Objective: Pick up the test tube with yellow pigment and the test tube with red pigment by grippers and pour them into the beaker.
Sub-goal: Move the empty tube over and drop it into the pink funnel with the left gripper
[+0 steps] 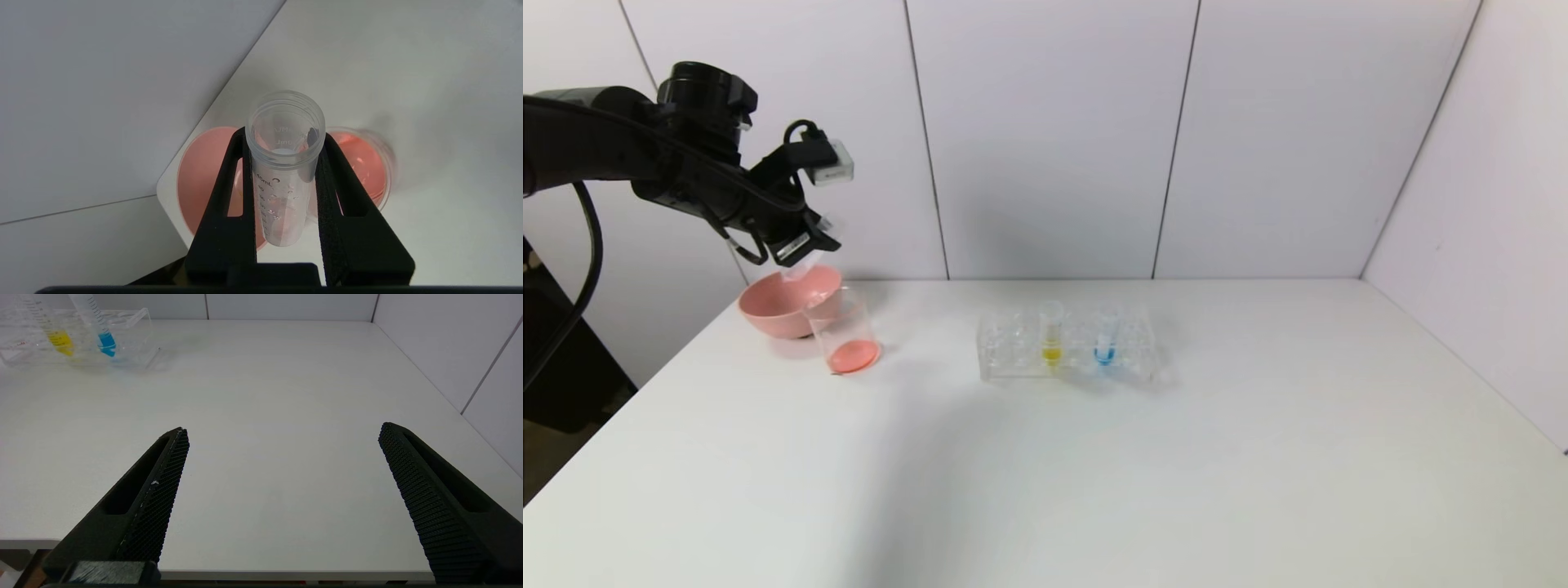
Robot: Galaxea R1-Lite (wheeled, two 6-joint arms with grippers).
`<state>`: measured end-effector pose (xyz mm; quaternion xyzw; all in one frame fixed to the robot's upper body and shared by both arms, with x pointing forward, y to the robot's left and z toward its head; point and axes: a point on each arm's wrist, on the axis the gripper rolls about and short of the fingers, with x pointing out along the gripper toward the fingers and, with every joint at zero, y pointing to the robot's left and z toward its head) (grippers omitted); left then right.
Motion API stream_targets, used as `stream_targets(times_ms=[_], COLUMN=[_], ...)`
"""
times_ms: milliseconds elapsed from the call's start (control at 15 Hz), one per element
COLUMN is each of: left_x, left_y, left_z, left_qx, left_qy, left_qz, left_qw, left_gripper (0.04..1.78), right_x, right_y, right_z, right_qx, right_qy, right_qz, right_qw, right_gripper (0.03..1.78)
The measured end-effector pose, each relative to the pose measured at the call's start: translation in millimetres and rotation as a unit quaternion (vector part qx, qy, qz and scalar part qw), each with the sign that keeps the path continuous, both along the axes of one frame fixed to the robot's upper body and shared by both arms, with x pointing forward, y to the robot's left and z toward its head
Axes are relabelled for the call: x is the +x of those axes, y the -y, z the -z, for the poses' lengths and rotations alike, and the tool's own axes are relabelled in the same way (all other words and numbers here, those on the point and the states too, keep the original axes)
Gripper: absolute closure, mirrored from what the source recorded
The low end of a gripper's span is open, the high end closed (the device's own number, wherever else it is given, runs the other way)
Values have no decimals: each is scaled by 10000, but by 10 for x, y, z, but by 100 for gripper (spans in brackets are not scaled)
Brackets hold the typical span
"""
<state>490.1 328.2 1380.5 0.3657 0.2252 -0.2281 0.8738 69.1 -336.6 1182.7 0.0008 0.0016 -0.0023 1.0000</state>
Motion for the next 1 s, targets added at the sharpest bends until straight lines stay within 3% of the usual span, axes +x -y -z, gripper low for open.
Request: stream_targets(times_ms=[200, 400, 800, 1000], left_x=[92, 216, 239, 248], left_y=[-36, -116, -381, -475], left_z=[-115, -198, 15, 156], left_qx=[-1050, -1811, -3189, -3746], left_qy=[534, 1230, 1622, 1916], left_qz=[-305, -692, -2020, -2301], left_qw=[9926, 9733, 9117, 8775], left_gripper=[138, 138, 138, 138], right_x=[0, 0, 0, 0], right_y=[0, 0, 0, 0], right_z=[0, 0, 0, 0], right_qx=[0, 0, 0, 0], right_qy=[0, 0, 0, 0], right_qz=[0, -2, -2, -2], right_qw=[10000, 10000, 10000, 10000], right_gripper=[11, 11, 11, 11])
